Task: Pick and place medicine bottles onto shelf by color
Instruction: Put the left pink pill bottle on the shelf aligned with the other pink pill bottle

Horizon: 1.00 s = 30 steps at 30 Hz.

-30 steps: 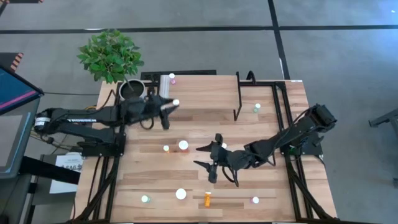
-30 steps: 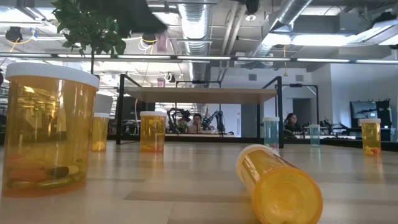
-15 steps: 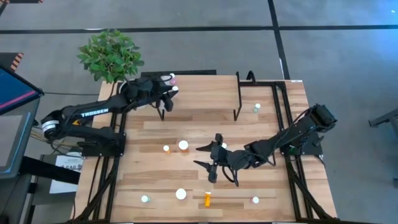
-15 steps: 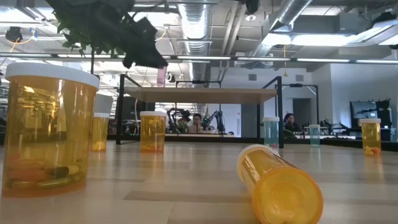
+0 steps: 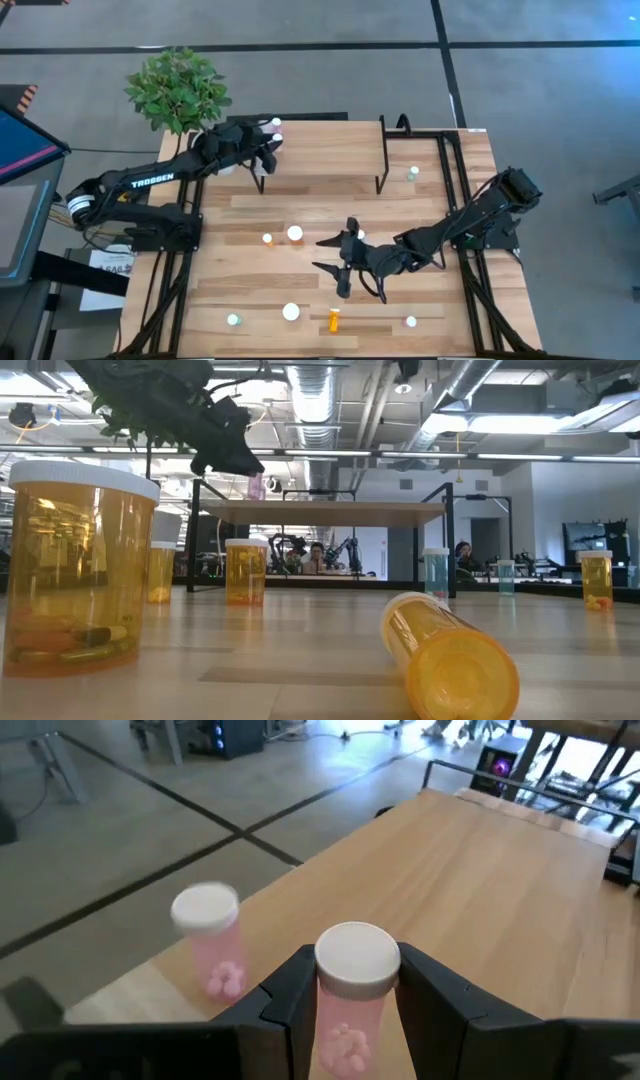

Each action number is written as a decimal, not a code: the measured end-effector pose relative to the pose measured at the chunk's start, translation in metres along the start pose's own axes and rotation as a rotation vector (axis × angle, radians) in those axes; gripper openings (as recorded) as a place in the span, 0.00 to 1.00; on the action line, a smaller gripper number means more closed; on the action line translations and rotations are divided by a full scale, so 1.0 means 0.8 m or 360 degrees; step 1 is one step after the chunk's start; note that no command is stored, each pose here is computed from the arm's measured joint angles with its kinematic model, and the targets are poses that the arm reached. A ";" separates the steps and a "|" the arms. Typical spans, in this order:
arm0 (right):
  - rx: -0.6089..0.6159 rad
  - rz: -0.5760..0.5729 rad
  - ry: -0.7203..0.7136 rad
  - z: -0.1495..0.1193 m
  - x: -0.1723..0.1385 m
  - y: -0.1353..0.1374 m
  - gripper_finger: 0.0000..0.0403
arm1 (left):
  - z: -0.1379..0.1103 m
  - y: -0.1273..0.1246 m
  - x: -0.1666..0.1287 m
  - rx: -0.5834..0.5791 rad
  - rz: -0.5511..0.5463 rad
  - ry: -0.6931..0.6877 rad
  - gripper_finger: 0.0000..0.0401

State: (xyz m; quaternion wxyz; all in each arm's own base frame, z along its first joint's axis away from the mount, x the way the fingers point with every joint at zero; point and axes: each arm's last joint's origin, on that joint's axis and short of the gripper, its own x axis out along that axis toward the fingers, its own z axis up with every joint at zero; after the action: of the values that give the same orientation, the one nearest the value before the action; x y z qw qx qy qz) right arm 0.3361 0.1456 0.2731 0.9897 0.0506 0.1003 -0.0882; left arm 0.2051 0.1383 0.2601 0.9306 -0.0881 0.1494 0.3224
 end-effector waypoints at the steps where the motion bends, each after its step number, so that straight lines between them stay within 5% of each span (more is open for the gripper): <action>1: 0.0005 0.0000 0.0000 0.000 0.000 0.000 0.63 | -0.006 0.001 -0.002 -0.0021 -0.0001 -0.0019 0.26; 9: 0.0020 -0.0003 -0.0013 0.001 0.001 -0.001 0.63 | -0.032 0.004 -0.015 -0.0097 -0.0023 -0.0211 0.26; 30: 0.0021 -0.0025 -0.0012 0.002 0.004 -0.007 0.63 | -0.043 0.005 0.006 -0.0063 0.0029 -0.0160 0.30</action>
State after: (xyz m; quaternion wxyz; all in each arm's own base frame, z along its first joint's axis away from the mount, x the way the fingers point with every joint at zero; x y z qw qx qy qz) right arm 0.3390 0.1396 0.2736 0.9890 0.0561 0.0963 -0.0970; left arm 0.1983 0.1349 0.2259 0.9320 -0.0889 0.0969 0.3379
